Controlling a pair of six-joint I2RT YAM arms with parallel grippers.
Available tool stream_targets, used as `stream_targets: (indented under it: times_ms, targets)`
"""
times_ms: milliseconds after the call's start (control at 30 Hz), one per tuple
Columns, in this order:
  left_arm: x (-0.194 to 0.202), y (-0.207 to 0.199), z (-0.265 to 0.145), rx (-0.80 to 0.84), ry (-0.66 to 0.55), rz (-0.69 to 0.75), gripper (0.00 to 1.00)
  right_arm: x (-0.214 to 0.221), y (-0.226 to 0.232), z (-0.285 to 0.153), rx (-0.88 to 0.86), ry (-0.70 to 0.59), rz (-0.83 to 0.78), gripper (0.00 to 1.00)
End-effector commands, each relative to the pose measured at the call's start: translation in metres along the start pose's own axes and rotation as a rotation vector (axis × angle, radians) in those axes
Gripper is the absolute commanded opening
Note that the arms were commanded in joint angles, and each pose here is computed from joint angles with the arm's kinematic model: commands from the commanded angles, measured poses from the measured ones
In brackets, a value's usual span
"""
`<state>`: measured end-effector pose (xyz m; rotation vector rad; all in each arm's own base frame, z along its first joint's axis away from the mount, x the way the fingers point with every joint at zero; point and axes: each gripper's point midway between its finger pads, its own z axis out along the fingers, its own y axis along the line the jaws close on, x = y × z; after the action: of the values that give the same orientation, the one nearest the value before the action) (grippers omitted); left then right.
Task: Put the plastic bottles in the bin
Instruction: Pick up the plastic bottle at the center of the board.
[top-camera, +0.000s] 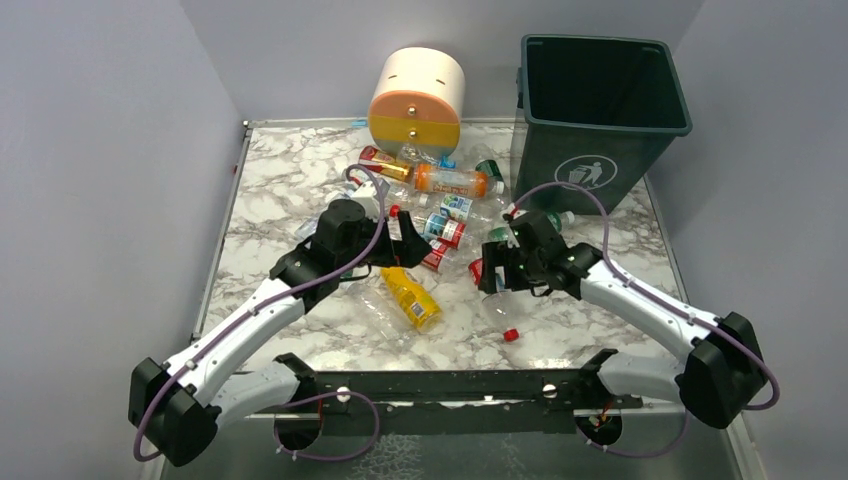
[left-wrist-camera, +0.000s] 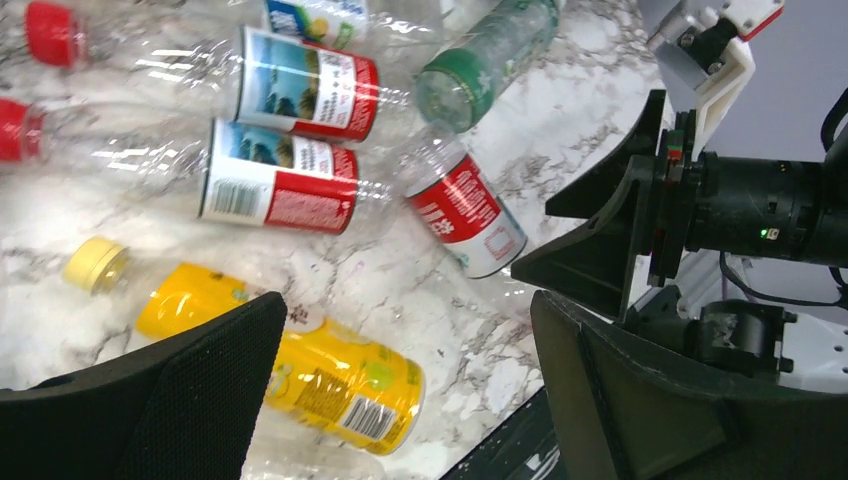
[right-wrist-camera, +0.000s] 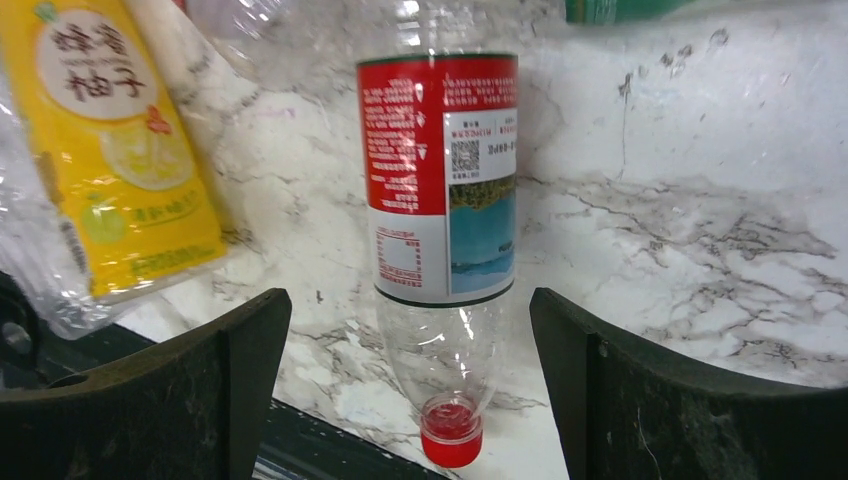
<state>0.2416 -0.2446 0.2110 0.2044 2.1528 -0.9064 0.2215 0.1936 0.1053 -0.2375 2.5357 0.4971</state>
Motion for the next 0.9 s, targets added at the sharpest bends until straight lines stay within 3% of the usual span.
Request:
stream_targets:
  times_ms: [0, 167, 467, 767, 867]
  targets:
    - [0.009, 0.023, -0.011, -0.118, -0.011, -0.030, 0.99, 0.017, -0.008, 0.017, 0.037, 0.053, 0.010, 0.93]
    - [0.019, 0.021, -0.004, -0.102, 0.058, -0.017, 0.99, 0.014, -0.012, 0.032, 0.074, 0.069, -0.009, 0.92]
    - [0.012, 0.022, -0.008, -0.108, 0.021, 0.020, 0.99, 0.021, -0.014, 0.048, 0.083, 0.093, -0.022, 0.88]
    - [0.027, 0.030, -0.005, -0.121, 0.054, -0.002, 0.99, 0.026, -0.011, 0.051, 0.077, 0.103, -0.025, 0.69]
    - [0.029, 0.032, -0.004, -0.128, 0.055, -0.002, 0.99, 0.023, -0.009, 0.048, 0.071, 0.095, -0.025, 0.57]
